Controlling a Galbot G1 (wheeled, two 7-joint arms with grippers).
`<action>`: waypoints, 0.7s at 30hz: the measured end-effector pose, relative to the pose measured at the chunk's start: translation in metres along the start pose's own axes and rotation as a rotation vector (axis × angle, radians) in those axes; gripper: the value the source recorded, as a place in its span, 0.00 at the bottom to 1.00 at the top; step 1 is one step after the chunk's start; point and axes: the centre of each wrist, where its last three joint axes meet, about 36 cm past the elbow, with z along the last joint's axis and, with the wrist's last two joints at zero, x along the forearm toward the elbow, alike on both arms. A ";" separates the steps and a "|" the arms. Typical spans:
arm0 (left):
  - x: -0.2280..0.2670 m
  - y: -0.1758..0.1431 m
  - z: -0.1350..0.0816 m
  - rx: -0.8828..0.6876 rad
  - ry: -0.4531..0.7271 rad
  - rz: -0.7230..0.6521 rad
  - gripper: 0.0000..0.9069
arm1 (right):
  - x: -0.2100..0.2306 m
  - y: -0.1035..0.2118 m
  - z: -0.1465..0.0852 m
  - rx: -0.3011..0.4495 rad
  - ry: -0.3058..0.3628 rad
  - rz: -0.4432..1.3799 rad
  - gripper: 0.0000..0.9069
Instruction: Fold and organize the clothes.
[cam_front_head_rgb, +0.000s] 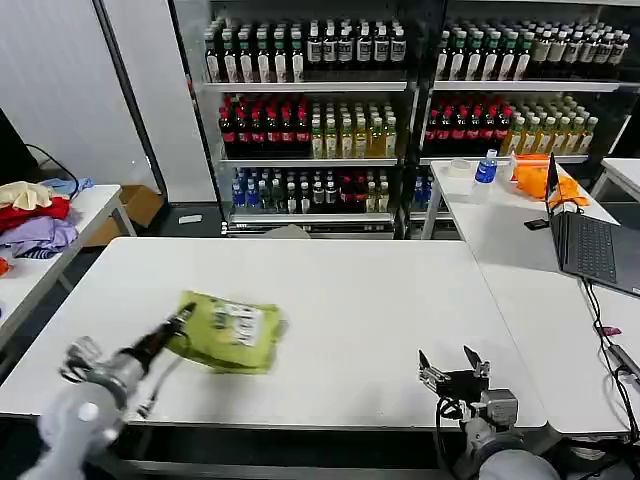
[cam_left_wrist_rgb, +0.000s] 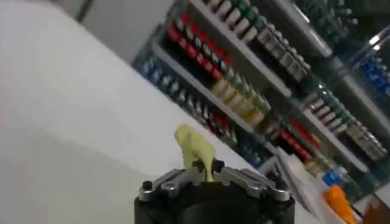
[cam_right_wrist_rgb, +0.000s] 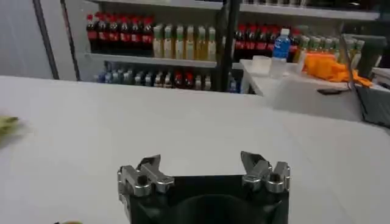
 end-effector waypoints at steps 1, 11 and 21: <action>0.004 0.003 -0.013 -0.026 -0.018 -0.009 0.02 | 0.000 0.000 0.000 -0.001 0.000 -0.001 1.00; 0.033 -0.015 -0.071 -0.352 -0.108 -0.076 0.02 | -0.001 -0.002 0.001 0.002 -0.003 -0.005 1.00; 0.000 -0.030 0.033 -0.710 -0.039 -0.146 0.02 | 0.000 -0.008 0.006 0.009 0.010 0.012 1.00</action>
